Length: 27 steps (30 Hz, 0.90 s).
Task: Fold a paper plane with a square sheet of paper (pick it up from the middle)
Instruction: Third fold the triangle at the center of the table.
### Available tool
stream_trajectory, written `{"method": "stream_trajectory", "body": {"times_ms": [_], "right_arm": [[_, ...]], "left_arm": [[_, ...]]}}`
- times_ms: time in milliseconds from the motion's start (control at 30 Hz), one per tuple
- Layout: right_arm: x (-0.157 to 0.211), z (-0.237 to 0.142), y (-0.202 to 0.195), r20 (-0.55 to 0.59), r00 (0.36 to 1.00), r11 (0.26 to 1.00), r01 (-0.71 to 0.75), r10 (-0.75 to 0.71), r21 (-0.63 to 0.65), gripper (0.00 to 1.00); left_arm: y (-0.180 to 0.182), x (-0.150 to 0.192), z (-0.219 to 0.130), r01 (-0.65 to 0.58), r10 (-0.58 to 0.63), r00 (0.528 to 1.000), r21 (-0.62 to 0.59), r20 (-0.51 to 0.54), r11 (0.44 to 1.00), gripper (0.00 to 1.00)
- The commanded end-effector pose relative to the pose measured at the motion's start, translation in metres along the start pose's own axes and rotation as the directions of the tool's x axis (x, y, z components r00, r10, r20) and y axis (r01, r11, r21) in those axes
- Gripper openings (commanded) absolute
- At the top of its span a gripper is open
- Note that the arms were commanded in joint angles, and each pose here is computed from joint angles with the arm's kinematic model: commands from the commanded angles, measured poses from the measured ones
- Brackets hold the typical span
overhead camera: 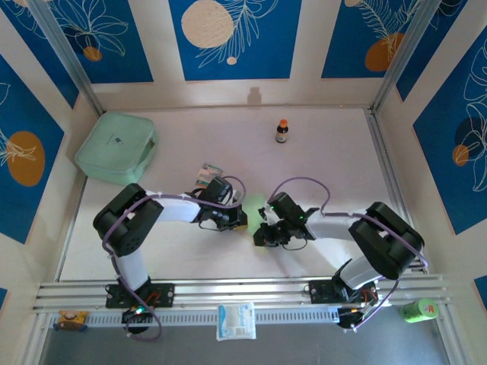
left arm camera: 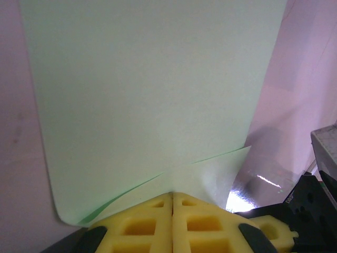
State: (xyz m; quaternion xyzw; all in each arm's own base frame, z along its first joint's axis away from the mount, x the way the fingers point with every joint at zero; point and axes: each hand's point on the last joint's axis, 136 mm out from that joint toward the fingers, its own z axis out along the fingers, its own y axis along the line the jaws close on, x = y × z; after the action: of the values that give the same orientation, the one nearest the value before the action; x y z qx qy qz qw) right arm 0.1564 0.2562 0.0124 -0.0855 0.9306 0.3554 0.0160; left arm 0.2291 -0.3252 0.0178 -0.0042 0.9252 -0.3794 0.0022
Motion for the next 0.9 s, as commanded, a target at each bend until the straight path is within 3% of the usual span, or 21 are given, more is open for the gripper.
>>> {"method": "stream_trajectory", "body": {"times_ms": [0,200,433,633,867], "right_arm": [[0.027,-0.004,-0.019,-0.048,0.996,0.996,-0.080,0.082,0.032,0.10],[0.025,-0.017,-0.021,-0.002,0.996,0.995,-0.094,0.095,0.042,0.10],[-0.005,-0.042,0.016,0.082,0.997,1.000,0.005,-0.005,0.001,0.10],[-0.032,-0.027,0.032,0.077,0.997,0.999,0.023,-0.020,-0.030,0.11],[-0.037,-0.003,0.015,0.030,0.999,0.999,-0.033,0.033,0.010,0.10]], "left_arm": [[0.037,0.009,0.007,0.046,-0.049,0.999,-0.123,-0.022,0.991,0.09],[0.036,0.009,0.006,0.047,-0.049,0.999,-0.118,-0.018,0.992,0.08],[0.032,0.007,0.004,0.044,-0.045,0.999,-0.107,-0.007,0.993,0.09],[0.032,0.007,0.004,0.047,-0.048,0.999,-0.102,-0.005,0.994,0.09],[0.029,0.005,0.004,0.041,-0.042,0.999,-0.094,-0.004,0.995,0.09]]}}
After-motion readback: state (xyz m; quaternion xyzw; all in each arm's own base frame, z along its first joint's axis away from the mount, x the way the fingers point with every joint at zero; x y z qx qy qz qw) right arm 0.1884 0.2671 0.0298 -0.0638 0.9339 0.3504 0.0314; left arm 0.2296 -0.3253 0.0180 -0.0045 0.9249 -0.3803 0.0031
